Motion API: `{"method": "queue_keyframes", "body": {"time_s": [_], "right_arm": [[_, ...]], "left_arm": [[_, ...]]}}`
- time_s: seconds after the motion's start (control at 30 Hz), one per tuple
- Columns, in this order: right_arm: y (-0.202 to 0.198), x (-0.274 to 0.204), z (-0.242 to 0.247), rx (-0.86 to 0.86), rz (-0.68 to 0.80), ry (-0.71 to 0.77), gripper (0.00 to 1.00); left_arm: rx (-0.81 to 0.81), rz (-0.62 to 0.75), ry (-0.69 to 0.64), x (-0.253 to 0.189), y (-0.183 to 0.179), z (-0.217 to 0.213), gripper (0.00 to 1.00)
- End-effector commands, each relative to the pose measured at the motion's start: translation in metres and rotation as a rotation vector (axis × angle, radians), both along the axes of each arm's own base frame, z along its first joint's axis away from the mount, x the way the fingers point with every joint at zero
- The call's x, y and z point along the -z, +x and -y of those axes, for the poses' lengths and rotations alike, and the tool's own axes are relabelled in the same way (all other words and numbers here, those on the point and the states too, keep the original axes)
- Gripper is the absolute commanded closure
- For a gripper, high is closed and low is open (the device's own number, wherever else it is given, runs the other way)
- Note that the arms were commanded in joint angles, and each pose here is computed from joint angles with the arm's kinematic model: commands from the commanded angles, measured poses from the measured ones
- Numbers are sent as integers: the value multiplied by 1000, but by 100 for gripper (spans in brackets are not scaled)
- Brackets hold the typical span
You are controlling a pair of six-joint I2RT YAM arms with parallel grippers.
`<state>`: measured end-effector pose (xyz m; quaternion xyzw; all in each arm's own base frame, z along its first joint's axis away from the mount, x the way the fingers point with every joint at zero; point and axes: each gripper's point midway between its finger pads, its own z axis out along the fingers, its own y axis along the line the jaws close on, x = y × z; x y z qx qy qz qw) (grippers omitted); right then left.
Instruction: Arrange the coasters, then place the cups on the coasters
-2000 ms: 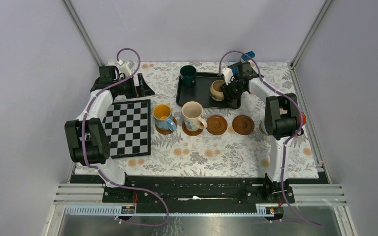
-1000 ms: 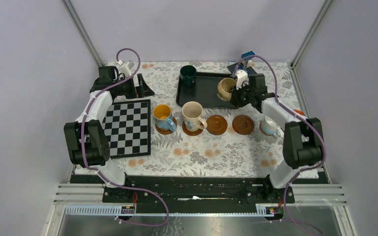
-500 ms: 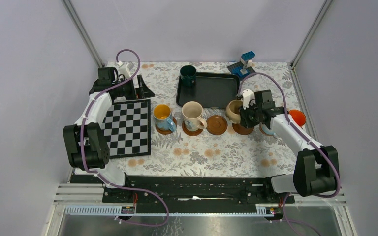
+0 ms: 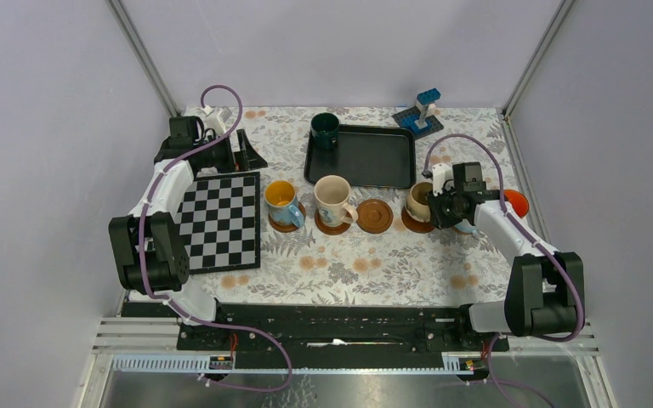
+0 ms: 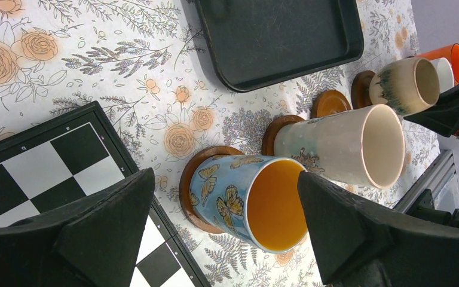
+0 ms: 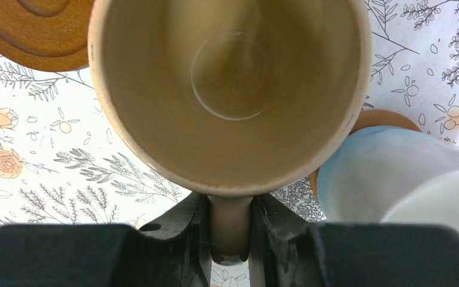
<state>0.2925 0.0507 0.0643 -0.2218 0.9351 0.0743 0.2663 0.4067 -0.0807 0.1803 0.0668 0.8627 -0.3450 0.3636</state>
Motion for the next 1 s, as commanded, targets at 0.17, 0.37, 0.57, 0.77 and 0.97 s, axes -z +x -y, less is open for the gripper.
{"method": "queue_keyframes", "body": {"time_s": [0.17, 0.37, 0.57, 0.77, 0.97], "right_arm": [[19, -7, -2, -24, 100, 20, 100], [15, 6, 0, -5, 67, 14, 93], [6, 8, 0, -10, 48, 13, 66], [-5, 3, 1, -27, 43, 6, 48], [-9, -14, 3, -36, 51, -5, 34]], "left_arm": [[27, 83, -6, -20, 2, 2, 1], [21, 82, -3, -20, 2, 1, 1], [20, 81, -2, -20, 2, 0, 1], [20, 81, -9, -20, 3, 2, 1], [19, 80, -9, -20, 4, 1, 1]]}}
